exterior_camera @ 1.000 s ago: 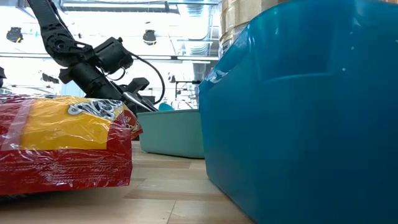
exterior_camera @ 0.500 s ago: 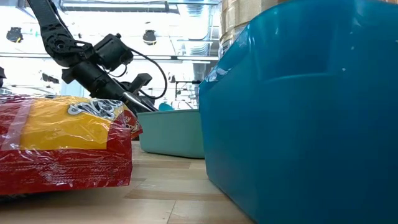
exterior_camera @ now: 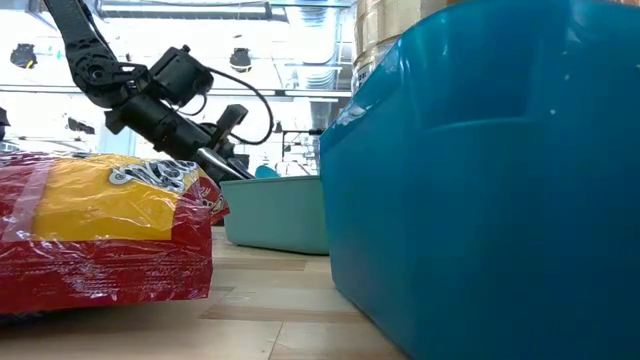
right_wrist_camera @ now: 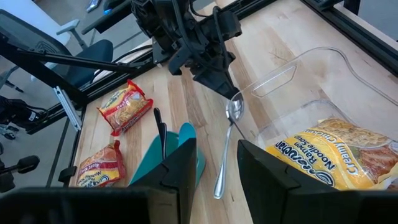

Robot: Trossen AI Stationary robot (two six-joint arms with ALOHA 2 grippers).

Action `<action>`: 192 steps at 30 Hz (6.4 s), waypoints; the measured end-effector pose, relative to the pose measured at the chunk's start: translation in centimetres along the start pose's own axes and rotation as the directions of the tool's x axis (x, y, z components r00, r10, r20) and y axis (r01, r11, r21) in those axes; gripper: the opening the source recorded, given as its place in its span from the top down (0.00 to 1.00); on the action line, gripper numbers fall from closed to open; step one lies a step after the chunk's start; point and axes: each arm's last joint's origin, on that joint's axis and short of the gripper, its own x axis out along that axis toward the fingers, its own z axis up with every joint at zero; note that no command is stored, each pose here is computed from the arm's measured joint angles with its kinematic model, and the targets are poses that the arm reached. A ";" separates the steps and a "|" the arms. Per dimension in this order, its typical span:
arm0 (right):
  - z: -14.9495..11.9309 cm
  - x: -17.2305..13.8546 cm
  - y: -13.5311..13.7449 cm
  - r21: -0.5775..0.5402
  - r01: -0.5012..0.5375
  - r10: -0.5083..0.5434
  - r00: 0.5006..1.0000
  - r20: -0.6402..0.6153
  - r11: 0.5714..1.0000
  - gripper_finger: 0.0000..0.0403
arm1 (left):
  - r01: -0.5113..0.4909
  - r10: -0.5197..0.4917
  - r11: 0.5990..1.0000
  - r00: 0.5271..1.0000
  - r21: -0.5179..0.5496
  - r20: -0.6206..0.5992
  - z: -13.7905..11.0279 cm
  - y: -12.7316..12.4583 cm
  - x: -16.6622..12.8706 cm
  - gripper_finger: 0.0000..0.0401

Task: Pick & Place Food Item
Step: Put the silver spoon into the green bin

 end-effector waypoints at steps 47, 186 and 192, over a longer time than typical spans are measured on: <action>0.1 0.0 0.0 0.009 0.006 -0.007 1.000 0.012 1.000 0.72 | 0.499 -0.512 0.858 0.851 0.123 0.115 0.9 -5.2 -1.3 1.00; -6.9 3.8 1.7 0.330 -0.122 -0.179 0.642 0.745 0.936 0.84 | 0.385 -0.320 0.920 0.640 0.069 0.699 2.8 -11.1 -2.1 1.00; -7.1 4.4 1.5 0.324 -0.131 -0.172 0.635 0.753 0.937 0.84 | 0.364 -0.311 0.929 0.667 0.069 0.677 2.6 -11.7 -1.8 1.00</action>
